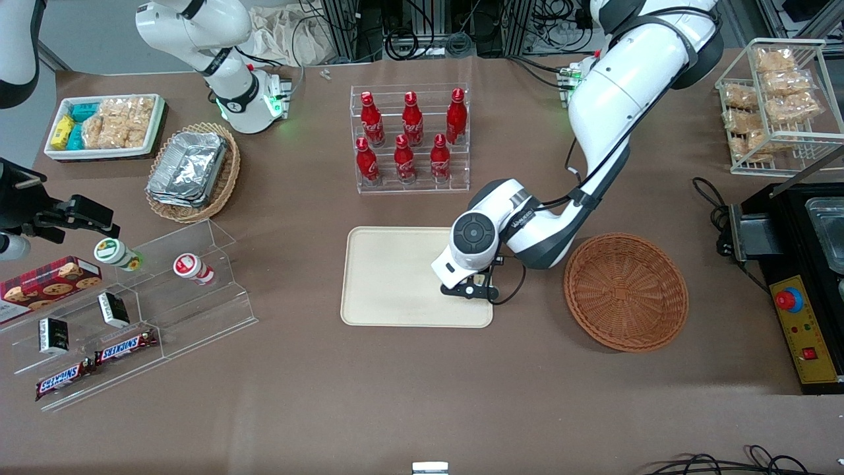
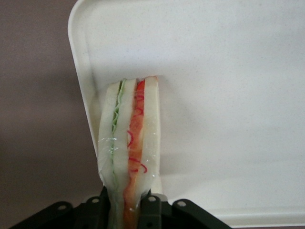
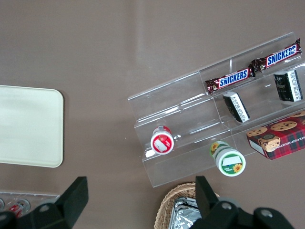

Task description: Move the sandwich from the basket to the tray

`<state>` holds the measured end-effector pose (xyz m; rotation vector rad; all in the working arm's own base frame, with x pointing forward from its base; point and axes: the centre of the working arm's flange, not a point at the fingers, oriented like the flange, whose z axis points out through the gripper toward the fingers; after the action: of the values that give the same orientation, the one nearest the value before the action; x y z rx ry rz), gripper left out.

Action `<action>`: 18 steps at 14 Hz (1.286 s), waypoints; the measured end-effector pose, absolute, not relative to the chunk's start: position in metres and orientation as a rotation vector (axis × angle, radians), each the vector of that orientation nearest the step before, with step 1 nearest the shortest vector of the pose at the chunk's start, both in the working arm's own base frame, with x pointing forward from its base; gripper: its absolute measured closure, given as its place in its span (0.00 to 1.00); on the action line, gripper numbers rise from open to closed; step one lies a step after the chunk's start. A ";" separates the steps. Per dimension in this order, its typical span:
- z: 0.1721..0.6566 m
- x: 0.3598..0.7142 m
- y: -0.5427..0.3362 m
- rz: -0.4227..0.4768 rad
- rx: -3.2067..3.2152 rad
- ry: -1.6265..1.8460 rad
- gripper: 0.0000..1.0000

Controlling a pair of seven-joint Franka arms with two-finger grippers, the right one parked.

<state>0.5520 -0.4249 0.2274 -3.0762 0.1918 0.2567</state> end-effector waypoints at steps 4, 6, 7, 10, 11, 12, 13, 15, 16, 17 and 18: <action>0.233 0.558 -0.423 0.240 -3.086 0.172 0.30; 0.249 0.571 -0.414 0.213 -3.092 0.139 0.09; 0.262 0.578 -0.406 0.207 -3.083 0.116 0.00; 0.319 0.595 -0.373 0.165 -3.064 0.044 0.00; 0.338 0.596 -0.367 0.143 -3.060 0.032 0.00; 0.354 0.594 -0.364 0.129 -3.052 0.026 0.00; 0.368 0.593 -0.360 0.120 -3.043 0.016 0.00; 0.398 0.595 -0.343 0.115 -3.055 -0.043 0.00; 0.415 0.598 -0.331 0.102 -3.068 -0.084 0.00; 0.431 0.602 -0.319 0.081 -3.076 -0.121 0.00; 0.443 0.604 -0.309 0.062 -3.080 -0.149 0.00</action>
<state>0.6041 -0.3086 0.4428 -3.0800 -0.1492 0.0624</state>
